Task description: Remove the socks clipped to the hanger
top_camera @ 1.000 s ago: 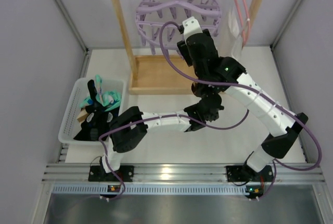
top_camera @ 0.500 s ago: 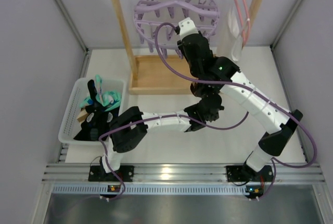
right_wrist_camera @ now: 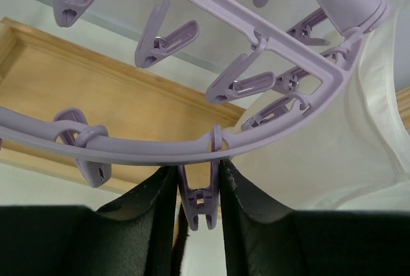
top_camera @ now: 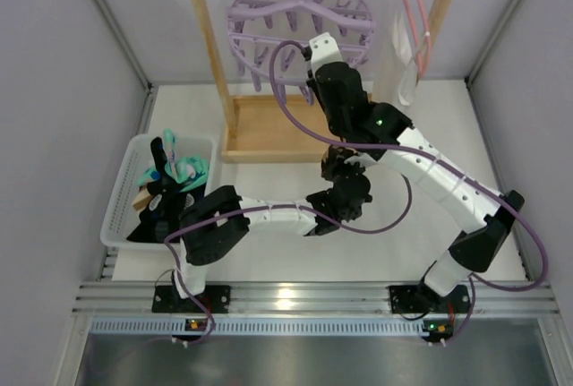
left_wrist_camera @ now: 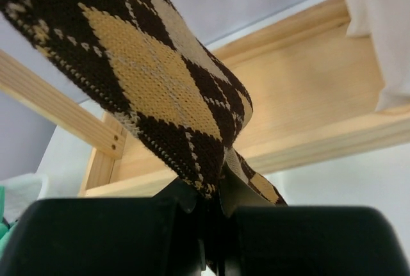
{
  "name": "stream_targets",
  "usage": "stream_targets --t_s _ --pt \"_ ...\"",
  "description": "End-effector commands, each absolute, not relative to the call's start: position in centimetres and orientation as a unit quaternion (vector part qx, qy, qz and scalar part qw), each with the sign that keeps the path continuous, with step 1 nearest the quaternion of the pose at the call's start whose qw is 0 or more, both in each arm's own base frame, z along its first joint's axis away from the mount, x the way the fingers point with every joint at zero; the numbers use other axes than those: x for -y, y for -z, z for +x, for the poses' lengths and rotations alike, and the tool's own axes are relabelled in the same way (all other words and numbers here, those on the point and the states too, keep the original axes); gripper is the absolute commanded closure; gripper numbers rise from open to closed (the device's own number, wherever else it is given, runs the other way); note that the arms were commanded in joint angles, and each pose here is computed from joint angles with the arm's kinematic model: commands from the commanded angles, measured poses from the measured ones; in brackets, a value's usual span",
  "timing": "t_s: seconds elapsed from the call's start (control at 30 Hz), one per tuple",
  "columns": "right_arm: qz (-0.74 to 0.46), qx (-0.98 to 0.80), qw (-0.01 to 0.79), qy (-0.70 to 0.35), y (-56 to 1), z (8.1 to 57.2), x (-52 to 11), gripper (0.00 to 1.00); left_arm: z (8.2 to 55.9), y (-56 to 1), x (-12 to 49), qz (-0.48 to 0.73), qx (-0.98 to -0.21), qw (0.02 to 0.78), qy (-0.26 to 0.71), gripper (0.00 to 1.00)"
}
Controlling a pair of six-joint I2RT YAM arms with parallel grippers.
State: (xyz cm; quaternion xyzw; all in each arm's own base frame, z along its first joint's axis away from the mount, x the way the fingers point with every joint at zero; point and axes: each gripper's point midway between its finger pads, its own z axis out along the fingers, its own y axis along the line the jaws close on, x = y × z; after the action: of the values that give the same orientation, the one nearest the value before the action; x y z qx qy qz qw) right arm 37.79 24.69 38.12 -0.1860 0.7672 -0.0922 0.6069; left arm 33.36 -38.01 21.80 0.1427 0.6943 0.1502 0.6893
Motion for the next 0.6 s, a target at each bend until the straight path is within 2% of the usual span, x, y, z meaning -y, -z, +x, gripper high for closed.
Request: stream_targets --t_s 0.0,0.1,0.13,0.17,0.2,0.27,0.3,0.53,0.57 --pt "-0.145 -0.749 0.645 0.049 -41.3 37.0 -23.8 0.94 32.5 -23.7 35.2 0.073 -0.698 0.704 -0.11 1.0" --pt "-0.14 -0.744 0.652 0.029 -41.9 36.7 -24.0 0.93 31.5 -23.4 32.6 0.055 -0.703 0.701 -0.109 1.0" --pt "-0.142 -0.745 0.651 0.028 -41.9 36.7 -24.0 0.89 31.1 -22.5 31.6 0.057 -0.706 0.697 -0.114 1.0" --pt "-0.143 -0.747 0.649 0.027 -41.8 36.6 -23.9 0.78 30.7 -22.8 30.4 0.043 -0.706 0.696 -0.121 1.0" --pt "-0.143 -0.749 0.647 0.023 -41.5 36.5 -24.0 0.62 30.2 -24.4 29.2 0.025 -0.704 0.702 -0.109 1.0" --pt "-0.142 -0.747 0.649 0.011 -41.9 35.9 -23.7 0.54 29.4 -24.4 27.0 0.022 -0.704 0.7 -0.114 1.0" --pt "-0.143 -0.751 0.644 0.001 -41.2 35.6 -23.9 0.43 28.8 -25.7 25.4 0.002 -0.703 0.702 -0.11 1.0" --pt "-0.122 -0.732 0.659 -0.12 -41.8 29.9 -21.4 0.08 25.5 -28.6 16.7 -0.047 -0.706 0.671 -0.223 1.0" --pt "-0.124 -0.74 0.651 -0.116 -40.4 29.4 -20.9 0.02 25.2 -29.1 15.7 -0.054 -0.706 0.668 -0.229 1.0"
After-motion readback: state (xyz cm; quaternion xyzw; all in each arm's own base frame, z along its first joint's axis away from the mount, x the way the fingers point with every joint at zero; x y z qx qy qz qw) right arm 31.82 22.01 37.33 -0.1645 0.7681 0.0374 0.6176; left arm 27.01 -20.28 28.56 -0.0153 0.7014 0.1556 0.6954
